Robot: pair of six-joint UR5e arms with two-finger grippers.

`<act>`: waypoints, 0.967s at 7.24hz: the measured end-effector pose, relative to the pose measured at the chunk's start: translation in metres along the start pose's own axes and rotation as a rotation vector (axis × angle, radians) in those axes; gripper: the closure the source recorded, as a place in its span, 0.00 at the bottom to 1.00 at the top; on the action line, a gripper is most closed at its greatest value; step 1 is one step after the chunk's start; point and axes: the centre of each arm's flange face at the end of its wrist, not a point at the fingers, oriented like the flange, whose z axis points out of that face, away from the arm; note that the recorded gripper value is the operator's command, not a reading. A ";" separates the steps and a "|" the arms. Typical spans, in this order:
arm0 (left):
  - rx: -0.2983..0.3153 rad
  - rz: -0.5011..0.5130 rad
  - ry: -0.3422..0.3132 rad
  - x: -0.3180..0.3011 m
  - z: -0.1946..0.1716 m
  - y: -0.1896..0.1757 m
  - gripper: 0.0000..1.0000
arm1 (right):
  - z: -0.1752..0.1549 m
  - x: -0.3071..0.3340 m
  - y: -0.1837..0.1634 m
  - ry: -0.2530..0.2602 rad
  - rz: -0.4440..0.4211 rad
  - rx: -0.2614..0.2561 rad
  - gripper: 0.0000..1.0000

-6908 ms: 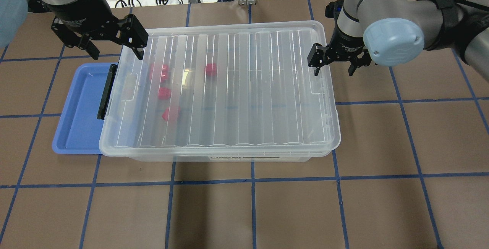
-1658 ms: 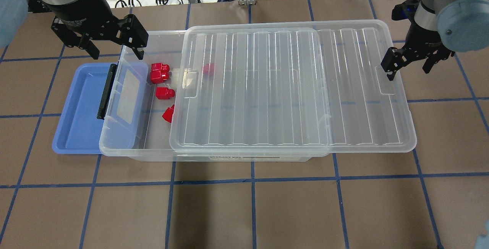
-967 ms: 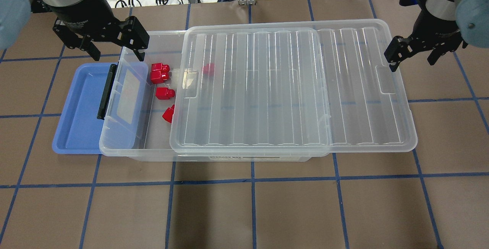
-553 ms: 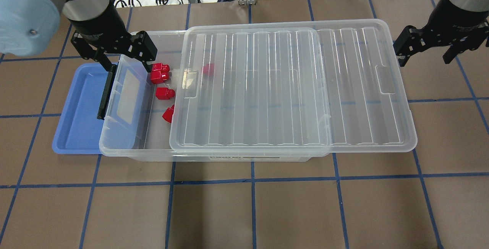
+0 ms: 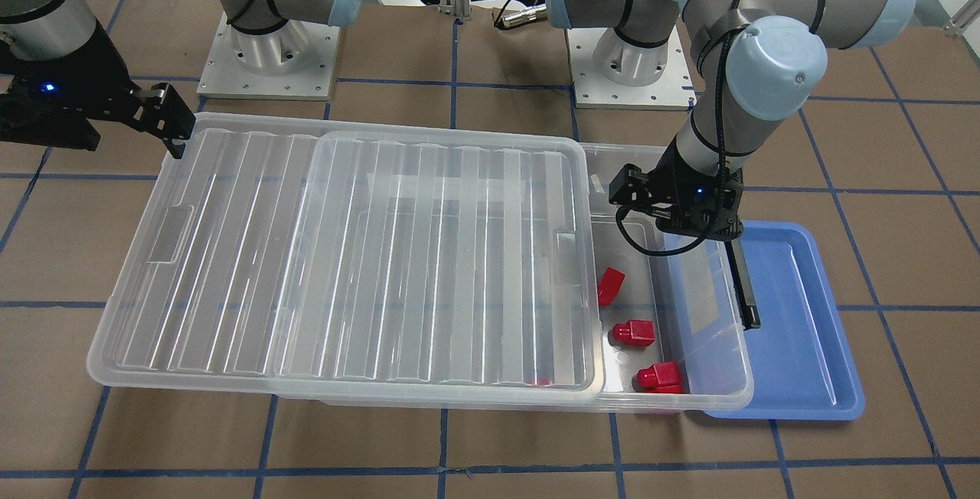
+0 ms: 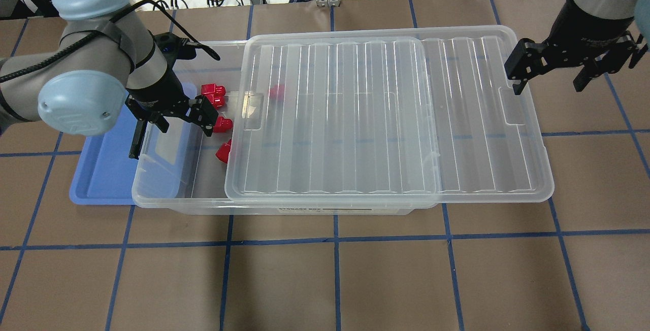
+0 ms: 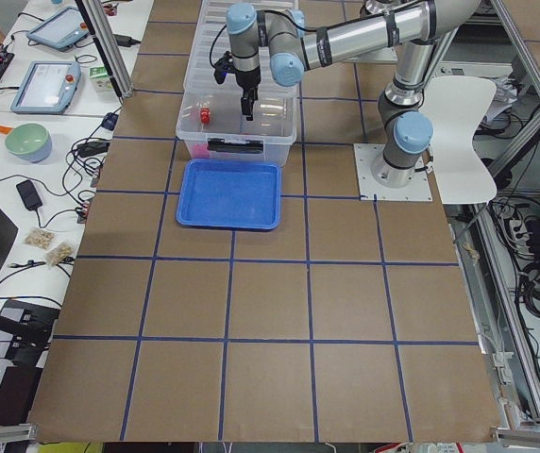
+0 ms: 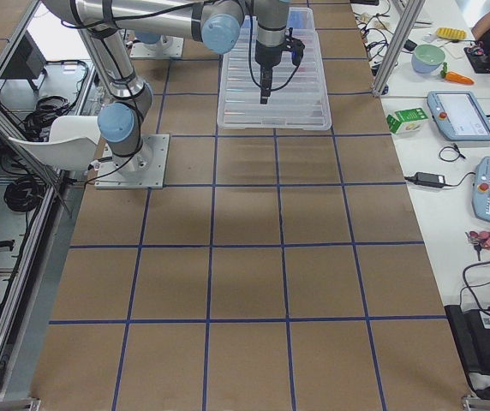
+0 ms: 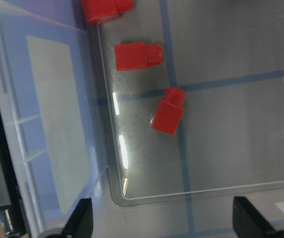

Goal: Place red block in blue tray from box

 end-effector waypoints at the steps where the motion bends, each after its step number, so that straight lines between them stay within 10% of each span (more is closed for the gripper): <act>1: -0.014 0.001 0.024 0.001 0.013 -0.002 0.00 | 0.000 -0.003 0.001 -0.003 -0.005 0.000 0.00; 7: 0.003 -0.008 0.025 -0.006 0.079 -0.010 0.00 | -0.005 -0.004 0.002 -0.007 -0.009 0.013 0.00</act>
